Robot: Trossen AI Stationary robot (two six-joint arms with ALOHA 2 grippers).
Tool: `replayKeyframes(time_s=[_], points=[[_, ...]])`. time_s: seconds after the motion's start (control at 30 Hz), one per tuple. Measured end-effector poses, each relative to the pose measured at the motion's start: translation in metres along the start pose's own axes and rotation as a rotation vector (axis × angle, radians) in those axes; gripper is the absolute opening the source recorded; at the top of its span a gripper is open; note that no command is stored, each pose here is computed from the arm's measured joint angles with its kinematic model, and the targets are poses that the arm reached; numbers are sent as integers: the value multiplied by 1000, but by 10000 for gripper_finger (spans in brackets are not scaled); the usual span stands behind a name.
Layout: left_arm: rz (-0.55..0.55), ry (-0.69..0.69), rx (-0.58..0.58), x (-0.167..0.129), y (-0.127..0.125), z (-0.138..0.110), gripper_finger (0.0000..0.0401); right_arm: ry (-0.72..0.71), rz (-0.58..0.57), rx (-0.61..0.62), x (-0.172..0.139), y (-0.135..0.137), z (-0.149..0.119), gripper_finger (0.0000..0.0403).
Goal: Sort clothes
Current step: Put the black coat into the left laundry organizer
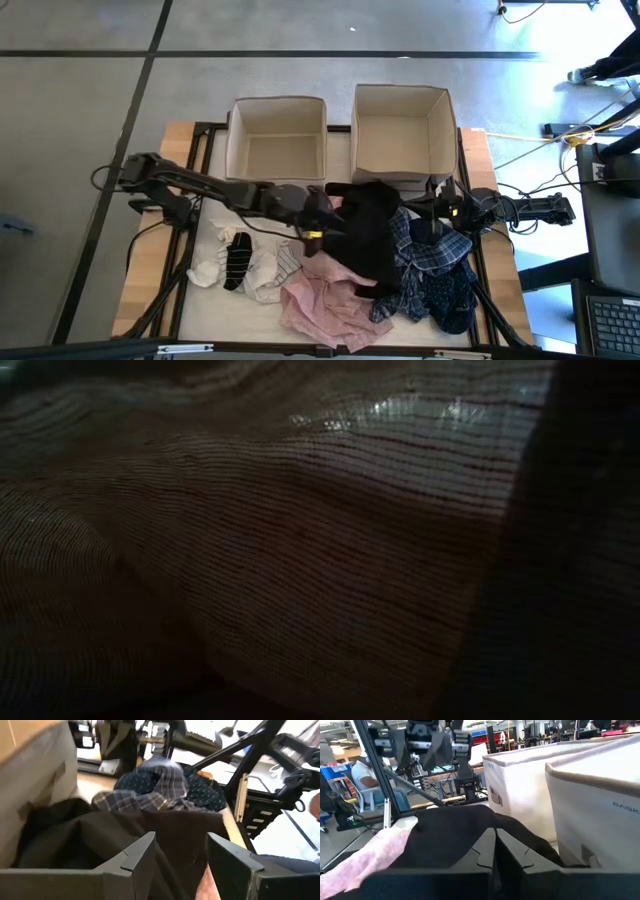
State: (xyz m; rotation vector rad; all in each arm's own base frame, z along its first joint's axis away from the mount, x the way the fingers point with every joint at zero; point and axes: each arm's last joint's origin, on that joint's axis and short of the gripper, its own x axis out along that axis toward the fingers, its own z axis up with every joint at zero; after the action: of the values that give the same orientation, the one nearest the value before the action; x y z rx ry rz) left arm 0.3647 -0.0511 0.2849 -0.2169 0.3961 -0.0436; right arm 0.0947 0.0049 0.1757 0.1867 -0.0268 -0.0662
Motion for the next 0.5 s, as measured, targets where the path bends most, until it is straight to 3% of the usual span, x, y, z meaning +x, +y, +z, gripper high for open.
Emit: replayKeyframes(time_s=[0.27,0.5], points=[[113,145,-163,35,12,-5,164,2,0,26,0,0,0,17],[95,194,-210,54,20,-20,164,3,1,26,0,0,0,17]])
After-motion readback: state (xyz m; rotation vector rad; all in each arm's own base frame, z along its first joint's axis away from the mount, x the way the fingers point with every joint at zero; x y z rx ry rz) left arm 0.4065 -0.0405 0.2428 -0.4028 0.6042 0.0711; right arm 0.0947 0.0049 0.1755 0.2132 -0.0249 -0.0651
